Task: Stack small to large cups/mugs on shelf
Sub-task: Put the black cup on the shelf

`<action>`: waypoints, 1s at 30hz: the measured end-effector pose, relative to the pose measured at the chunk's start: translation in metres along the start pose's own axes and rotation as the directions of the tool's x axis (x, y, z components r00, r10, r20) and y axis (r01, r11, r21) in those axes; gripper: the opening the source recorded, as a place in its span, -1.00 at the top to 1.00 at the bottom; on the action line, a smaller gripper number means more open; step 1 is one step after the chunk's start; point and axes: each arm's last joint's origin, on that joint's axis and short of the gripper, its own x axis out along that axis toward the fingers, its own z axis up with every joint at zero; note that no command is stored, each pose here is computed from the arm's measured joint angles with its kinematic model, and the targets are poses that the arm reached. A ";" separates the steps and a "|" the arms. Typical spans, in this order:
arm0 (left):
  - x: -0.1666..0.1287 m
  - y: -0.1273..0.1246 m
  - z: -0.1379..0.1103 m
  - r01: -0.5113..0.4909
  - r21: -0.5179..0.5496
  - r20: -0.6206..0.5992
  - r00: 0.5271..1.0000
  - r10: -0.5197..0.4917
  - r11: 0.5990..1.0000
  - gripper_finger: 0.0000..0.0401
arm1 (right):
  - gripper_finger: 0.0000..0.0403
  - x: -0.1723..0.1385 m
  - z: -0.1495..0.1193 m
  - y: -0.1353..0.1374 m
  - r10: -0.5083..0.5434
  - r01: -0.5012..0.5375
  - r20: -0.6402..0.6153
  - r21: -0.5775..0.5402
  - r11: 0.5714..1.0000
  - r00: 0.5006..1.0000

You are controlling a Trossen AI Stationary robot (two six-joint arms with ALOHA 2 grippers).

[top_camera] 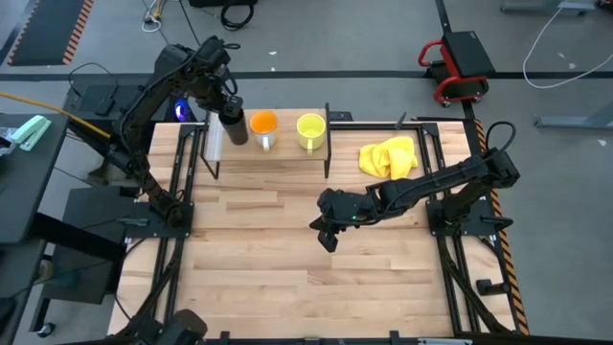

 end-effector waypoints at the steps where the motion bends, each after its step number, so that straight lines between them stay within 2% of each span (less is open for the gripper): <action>1: 0.000 0.000 0.000 0.000 0.000 0.000 1.000 0.000 1.000 0.89 | 0.98 0.000 0.000 0.000 0.001 -0.001 -0.001 -0.001 1.000 1.000; 6: 0.000 -0.002 -0.001 0.000 -0.018 0.001 1.000 0.000 1.000 0.96 | 0.98 0.000 -0.002 0.002 0.006 -0.006 -0.004 -0.005 1.000 1.000; 11: 0.000 -0.002 -0.001 -0.005 -0.024 0.002 1.000 0.006 1.000 0.92 | 0.98 -0.001 -0.003 0.004 0.010 -0.010 -0.007 -0.006 1.000 1.000; 24: -0.003 -0.002 -0.003 -0.008 -0.045 0.011 1.000 0.008 0.999 0.97 | 0.98 -0.001 -0.003 0.004 0.010 -0.010 -0.007 -0.009 1.000 1.000; 30: 0.004 0.010 -0.027 -0.063 -0.073 -0.016 0.998 0.062 0.995 0.97 | 0.98 -0.001 -0.003 0.004 0.010 -0.010 -0.007 -0.020 1.000 1.000</action>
